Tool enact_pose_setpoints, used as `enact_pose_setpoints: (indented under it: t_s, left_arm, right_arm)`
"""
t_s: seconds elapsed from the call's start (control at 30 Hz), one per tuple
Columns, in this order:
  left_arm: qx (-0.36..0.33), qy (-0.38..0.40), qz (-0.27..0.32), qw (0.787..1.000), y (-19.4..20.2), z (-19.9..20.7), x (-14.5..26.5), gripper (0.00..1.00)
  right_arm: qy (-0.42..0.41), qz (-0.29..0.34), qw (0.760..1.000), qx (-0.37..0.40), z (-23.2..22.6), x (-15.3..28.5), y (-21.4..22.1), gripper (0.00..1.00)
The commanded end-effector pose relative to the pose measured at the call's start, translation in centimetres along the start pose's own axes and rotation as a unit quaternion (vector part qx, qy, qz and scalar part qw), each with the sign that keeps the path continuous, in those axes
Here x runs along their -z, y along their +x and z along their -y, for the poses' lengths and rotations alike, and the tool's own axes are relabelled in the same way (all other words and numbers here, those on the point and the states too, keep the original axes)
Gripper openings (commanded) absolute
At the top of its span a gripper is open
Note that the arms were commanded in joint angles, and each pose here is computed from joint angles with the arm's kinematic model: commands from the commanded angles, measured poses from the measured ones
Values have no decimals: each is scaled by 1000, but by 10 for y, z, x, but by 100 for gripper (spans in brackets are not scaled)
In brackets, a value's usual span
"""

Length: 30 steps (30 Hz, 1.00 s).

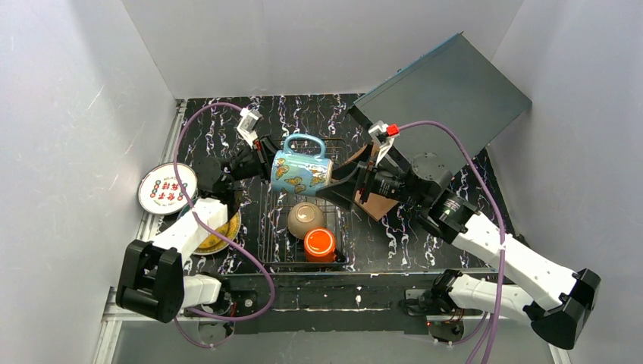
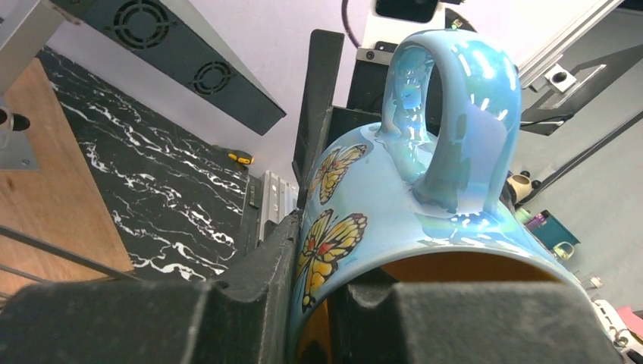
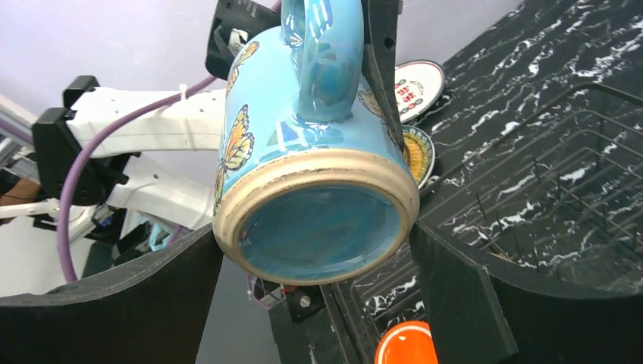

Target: Load the mixed dishes into the dish rack

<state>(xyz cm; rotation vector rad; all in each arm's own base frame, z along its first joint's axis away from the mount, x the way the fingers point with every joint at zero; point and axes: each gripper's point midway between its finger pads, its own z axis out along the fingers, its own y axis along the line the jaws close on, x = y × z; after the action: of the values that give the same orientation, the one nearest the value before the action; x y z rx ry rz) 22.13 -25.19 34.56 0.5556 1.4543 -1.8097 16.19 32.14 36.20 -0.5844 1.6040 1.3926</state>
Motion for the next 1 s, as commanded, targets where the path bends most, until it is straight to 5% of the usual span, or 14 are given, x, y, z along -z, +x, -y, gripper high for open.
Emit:
enact_pose_setpoints:
  t_s: [0.0, 0.97]
  left_arm:
    - [-59, 64, 4, 996, -3, 46, -5, 0]
    - [-56, 0, -10, 998, 15, 22, -11, 0]
  right_arm:
    - [-47, 67, 997, 3, -17, -9, -33, 98]
    - [-80, 69, 994, -32, -23, -41, -36, 98]
